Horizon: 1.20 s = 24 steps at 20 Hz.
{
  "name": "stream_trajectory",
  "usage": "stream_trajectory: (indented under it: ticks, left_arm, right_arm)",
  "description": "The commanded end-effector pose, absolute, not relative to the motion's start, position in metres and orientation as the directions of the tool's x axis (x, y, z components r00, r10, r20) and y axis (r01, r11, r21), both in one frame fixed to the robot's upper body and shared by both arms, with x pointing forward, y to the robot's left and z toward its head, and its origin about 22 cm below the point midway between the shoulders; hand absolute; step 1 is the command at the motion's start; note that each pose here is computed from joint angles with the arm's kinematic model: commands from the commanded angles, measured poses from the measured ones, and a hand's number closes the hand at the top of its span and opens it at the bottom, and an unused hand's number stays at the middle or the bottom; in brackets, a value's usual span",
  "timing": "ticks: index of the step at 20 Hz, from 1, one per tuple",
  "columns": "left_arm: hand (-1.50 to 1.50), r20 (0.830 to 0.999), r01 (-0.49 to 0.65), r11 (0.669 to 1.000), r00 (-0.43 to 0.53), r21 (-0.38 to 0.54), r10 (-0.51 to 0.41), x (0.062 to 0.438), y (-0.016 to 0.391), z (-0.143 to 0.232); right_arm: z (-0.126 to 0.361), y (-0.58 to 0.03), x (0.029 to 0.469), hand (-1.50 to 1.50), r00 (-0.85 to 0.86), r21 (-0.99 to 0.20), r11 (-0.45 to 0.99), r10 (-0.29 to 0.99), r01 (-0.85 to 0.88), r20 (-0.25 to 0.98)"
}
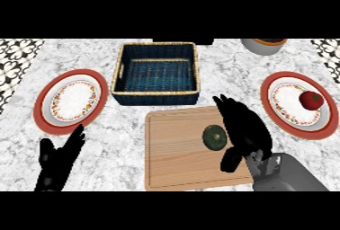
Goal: Pick the squash from the cutting board and place it in the basket
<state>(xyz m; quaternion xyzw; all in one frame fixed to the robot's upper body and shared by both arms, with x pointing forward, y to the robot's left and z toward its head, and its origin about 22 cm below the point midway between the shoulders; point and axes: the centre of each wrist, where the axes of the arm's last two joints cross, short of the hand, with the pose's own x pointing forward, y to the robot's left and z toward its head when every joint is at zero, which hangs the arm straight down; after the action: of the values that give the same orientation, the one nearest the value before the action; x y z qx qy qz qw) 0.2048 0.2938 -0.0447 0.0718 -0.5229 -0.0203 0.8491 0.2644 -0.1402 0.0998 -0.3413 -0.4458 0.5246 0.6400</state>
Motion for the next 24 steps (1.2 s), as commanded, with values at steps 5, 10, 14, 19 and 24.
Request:
stream_trajectory:
  ticks: [5, 10, 14, 19, 24]
  left_arm:
    - [0.00, 0.839, -0.048, 0.987, 0.534, 0.153, -0.105, 0.196, 0.307, -0.033]
    - [0.00, 0.845, -0.036, 0.989, 0.524, 0.145, -0.105, 0.200, 0.284, -0.050]
    - [0.00, 0.848, -0.050, 0.989, 0.522, 0.140, -0.094, 0.202, 0.290, -0.054]
    - [0.00, 0.839, -0.054, 0.986, 0.533, 0.159, -0.106, 0.186, 0.303, -0.063]
    - [0.00, 0.834, -0.030, 0.990, 0.543, 0.137, -0.099, 0.195, 0.297, -0.046]
  right_arm:
    - [0.082, -0.136, 0.261, -1.50, 0.053, -0.905, 0.237, 0.971, -0.353, 0.233]
    - [0.053, -0.121, 0.276, -1.50, 0.063, -0.911, 0.204, 0.979, -0.357, 0.195]
    - [0.046, -0.111, 0.275, -1.50, 0.101, -0.881, 0.172, 0.985, -0.441, 0.142]
    - [0.040, -0.131, 0.283, -1.50, 0.130, -0.877, 0.170, 0.984, -0.449, 0.124]
    - [0.021, -0.132, 0.272, -1.50, 0.107, -0.881, 0.171, 0.985, -0.441, 0.137]
